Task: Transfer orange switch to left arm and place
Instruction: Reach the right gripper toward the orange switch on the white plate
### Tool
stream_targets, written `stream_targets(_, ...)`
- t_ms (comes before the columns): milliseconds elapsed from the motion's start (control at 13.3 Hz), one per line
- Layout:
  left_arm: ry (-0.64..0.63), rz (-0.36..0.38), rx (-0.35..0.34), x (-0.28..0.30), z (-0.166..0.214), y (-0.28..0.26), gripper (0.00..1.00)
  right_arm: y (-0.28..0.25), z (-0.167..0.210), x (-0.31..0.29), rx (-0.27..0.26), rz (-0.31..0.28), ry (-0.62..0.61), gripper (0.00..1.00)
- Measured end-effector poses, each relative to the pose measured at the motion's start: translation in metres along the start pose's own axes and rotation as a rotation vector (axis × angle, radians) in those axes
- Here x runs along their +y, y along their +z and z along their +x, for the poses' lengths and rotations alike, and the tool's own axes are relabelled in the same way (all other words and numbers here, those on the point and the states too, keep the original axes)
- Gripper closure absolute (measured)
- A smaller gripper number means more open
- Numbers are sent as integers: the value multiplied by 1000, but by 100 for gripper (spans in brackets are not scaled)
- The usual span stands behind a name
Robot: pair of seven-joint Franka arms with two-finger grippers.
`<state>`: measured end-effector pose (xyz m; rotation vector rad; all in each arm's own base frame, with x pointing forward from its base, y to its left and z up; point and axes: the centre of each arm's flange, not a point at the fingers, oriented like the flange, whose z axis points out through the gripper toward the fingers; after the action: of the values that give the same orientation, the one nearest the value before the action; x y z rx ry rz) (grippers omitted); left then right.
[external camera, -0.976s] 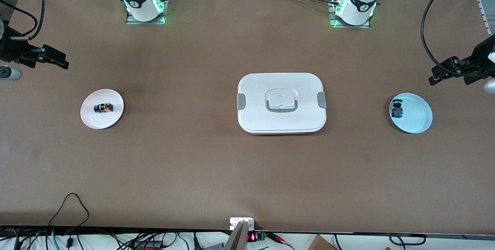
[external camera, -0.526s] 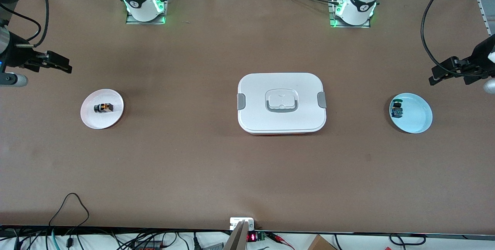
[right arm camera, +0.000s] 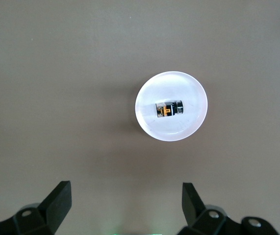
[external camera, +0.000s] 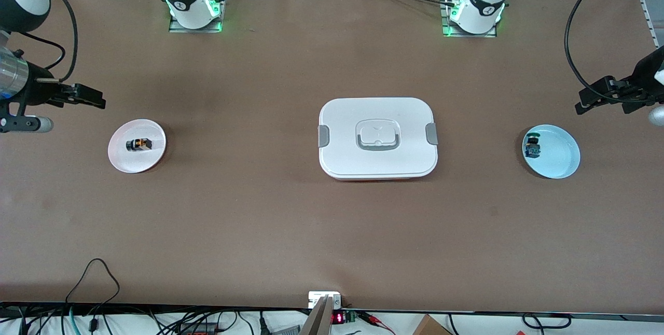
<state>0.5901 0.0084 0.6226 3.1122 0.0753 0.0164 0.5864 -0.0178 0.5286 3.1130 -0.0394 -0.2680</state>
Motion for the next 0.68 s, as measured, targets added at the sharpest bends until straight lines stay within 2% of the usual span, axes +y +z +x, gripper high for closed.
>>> stream_targets(300,0,0,0,0,0,0,0,13,15,0,22,0,0,0)
stream_targets(676,0,0,0,0,0,0,0,60,46,0,-2,-1,0,0)
